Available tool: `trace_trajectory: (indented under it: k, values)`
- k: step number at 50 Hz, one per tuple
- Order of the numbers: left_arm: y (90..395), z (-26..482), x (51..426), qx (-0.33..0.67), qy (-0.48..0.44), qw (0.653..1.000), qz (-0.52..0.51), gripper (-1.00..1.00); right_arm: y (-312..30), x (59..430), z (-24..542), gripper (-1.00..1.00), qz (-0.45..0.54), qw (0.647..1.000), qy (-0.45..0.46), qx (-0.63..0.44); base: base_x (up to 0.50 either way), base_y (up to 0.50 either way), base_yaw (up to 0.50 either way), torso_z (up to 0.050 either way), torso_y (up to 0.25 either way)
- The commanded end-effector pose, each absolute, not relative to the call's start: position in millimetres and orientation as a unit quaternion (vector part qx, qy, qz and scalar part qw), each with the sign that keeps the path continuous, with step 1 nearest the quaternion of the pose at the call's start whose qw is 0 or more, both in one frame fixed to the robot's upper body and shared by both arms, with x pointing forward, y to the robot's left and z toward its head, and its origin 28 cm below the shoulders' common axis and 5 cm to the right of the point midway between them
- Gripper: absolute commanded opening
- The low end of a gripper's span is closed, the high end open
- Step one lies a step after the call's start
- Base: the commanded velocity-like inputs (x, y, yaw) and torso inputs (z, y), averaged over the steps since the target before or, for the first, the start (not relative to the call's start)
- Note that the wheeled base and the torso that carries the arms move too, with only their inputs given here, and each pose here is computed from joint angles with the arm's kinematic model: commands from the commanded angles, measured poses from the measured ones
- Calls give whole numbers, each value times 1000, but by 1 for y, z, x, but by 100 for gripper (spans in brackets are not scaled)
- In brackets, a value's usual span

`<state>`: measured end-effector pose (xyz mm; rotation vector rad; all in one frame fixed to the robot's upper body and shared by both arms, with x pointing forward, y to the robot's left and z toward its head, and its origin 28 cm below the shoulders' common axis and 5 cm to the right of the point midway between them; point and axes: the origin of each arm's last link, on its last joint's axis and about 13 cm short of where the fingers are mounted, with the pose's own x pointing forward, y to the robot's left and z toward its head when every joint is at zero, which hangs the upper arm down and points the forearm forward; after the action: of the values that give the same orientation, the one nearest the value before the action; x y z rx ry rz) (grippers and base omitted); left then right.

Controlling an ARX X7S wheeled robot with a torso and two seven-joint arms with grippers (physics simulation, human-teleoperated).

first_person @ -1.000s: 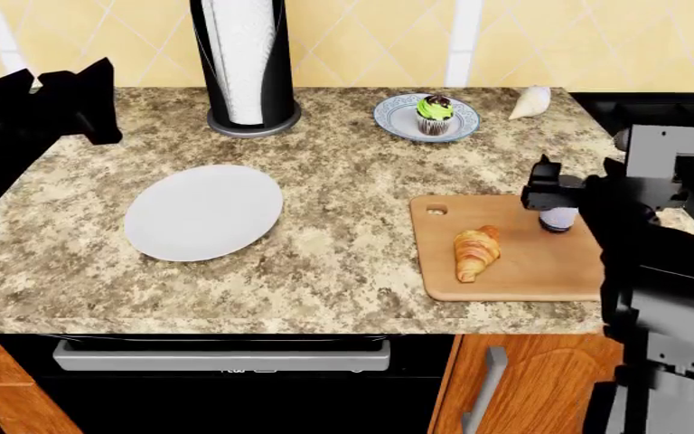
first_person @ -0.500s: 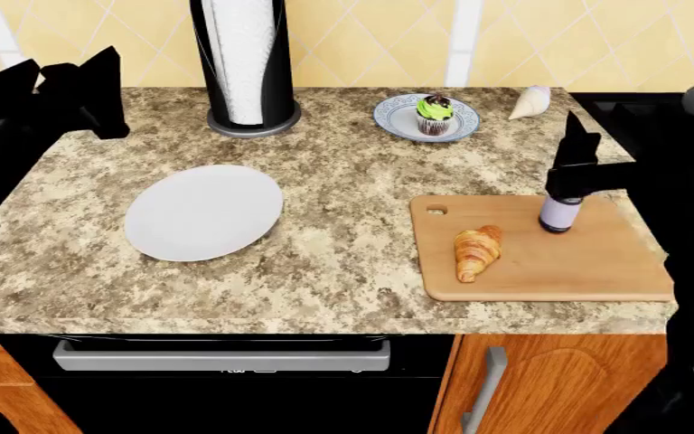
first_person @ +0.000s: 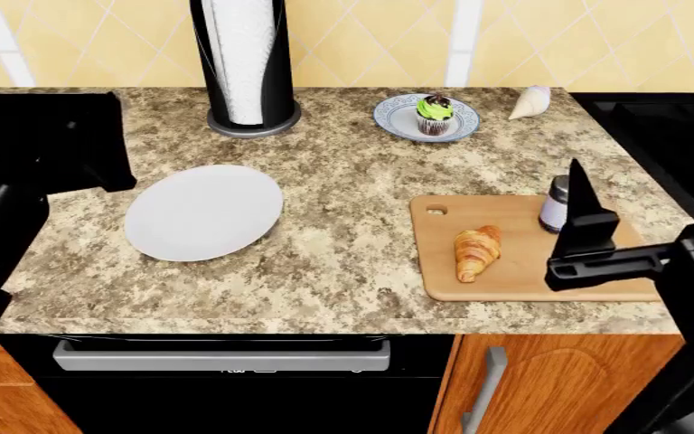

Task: From the different types of pastries on the counter, select a croissant and place it on the cutting board. Then retrieve a jar of jam from the cabinet and place it alongside the croissant on the cutting board.

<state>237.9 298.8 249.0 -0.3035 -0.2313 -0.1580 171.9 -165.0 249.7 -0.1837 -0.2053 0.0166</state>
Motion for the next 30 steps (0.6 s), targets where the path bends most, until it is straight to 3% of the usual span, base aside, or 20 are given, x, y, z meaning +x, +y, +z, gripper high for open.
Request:
trace_trajectory:
  k: [1,30]
  values:
    - [296,242,226,-158,-108,979,-72,100,-155,144,243,100,-8,991,-119,-62,0,0,0,0,0]
    - [295,242,224,-155,-109,979,-76,100,-155,142,241,100,-11,992,-116,-55,0,0,0,0,0]
